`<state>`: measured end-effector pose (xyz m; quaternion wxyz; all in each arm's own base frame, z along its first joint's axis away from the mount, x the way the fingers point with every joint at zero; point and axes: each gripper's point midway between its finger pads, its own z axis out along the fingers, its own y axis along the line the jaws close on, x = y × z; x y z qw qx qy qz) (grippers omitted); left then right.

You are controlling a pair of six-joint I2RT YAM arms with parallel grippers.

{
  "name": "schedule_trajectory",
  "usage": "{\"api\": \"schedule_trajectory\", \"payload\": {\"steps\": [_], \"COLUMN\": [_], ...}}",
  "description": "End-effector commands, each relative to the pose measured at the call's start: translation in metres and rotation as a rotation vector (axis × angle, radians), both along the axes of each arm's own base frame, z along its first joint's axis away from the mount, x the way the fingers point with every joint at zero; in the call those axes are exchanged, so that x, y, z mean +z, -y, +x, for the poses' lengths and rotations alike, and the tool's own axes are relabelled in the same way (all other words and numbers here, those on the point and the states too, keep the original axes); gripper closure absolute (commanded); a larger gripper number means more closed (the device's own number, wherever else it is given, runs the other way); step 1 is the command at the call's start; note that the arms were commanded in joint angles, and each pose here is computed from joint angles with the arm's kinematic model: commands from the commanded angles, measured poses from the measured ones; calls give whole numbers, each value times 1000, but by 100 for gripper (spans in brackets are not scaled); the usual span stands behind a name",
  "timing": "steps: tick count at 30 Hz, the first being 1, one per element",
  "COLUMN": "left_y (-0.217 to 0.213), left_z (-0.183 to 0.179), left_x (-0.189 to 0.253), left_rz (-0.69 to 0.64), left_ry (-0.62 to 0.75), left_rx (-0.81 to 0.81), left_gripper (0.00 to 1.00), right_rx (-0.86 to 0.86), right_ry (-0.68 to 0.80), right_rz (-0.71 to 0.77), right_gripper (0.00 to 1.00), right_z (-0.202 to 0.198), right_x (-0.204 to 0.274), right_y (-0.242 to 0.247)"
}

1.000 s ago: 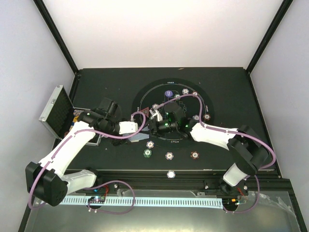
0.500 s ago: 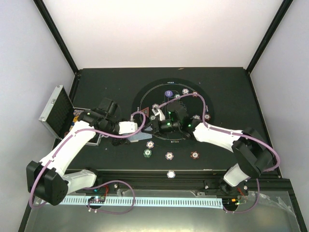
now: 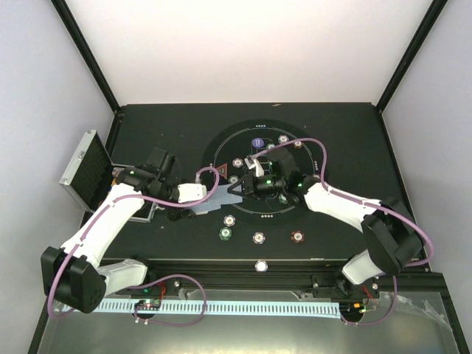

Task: Distribute texas hold em gaming equipment

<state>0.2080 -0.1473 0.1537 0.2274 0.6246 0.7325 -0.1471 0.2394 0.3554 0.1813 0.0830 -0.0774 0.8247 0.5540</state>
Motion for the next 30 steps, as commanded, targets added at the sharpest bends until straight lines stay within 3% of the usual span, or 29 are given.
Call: {"api": "schedule_trajectory", "payload": {"steps": [1,20,30], "left_y": [-4,-15,-21], "left_z": [3,-2,-10], "left_x": [2,-5,3], "left_rz": [2,14,6], "left_ry": [17,-1,-7], "left_rx": [-9,5,19], "left_gripper": [98,98,98], "right_rx": [16,-22,-49], "right_ry": [19,34,17], "right_rz": [23,57,-69], "right_gripper": [98,98,99], "right_z": [7,65,151], "right_x": [13,29,-20], "right_y": [3,15,-23]}}
